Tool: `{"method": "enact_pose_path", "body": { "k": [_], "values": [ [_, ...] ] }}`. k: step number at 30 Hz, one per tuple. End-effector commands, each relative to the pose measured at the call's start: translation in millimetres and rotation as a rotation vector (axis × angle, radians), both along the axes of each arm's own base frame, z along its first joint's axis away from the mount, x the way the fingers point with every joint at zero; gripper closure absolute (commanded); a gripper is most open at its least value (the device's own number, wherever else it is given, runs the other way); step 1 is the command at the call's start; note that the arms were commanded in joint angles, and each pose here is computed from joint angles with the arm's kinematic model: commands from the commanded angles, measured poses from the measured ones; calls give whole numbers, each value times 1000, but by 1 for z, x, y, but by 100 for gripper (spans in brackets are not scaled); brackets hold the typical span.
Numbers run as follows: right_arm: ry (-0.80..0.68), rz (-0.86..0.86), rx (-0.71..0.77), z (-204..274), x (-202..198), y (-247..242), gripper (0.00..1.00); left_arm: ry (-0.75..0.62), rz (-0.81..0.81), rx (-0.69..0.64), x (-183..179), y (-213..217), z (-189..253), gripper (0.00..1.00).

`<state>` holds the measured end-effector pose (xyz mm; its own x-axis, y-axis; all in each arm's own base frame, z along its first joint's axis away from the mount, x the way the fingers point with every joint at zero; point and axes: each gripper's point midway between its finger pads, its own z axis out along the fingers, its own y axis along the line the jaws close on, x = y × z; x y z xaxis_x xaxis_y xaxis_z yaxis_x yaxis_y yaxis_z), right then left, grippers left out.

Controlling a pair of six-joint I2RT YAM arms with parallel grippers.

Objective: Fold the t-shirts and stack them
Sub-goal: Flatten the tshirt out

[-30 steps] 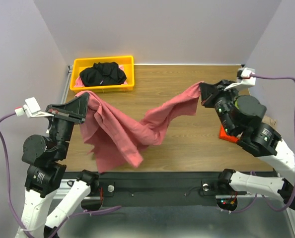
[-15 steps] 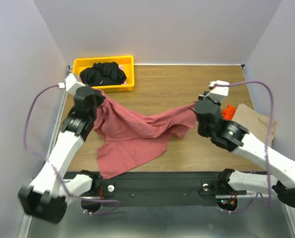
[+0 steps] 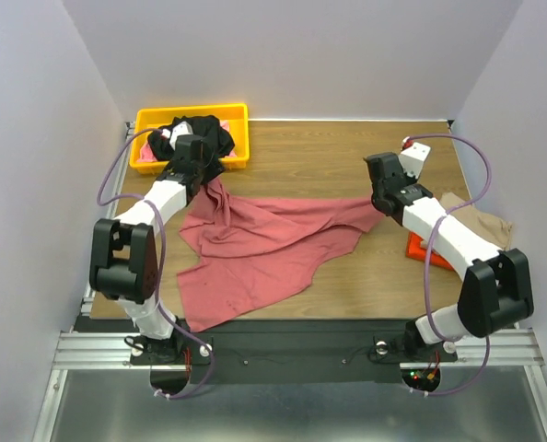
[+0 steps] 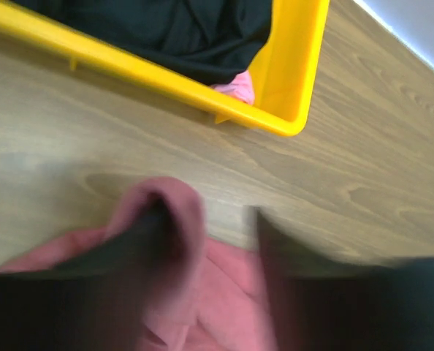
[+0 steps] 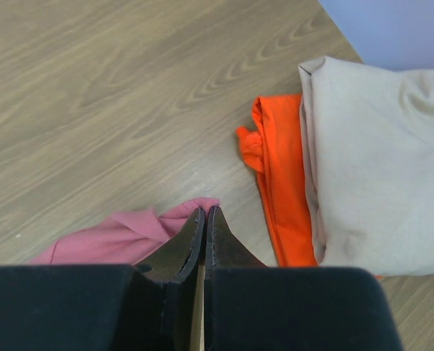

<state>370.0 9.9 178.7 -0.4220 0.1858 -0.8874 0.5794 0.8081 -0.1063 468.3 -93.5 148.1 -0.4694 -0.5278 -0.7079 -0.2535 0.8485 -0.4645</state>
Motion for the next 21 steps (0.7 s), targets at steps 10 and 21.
{"method": "enact_pose_path", "body": {
  "k": [10,21],
  "values": [
    [-28,23,124,-2,6,-3,100,-40,52,6,-91,18,13,1],
    [8,77,176,-22,-7,6,100,122,52,-49,-183,11,-52,2]
  ]
}}
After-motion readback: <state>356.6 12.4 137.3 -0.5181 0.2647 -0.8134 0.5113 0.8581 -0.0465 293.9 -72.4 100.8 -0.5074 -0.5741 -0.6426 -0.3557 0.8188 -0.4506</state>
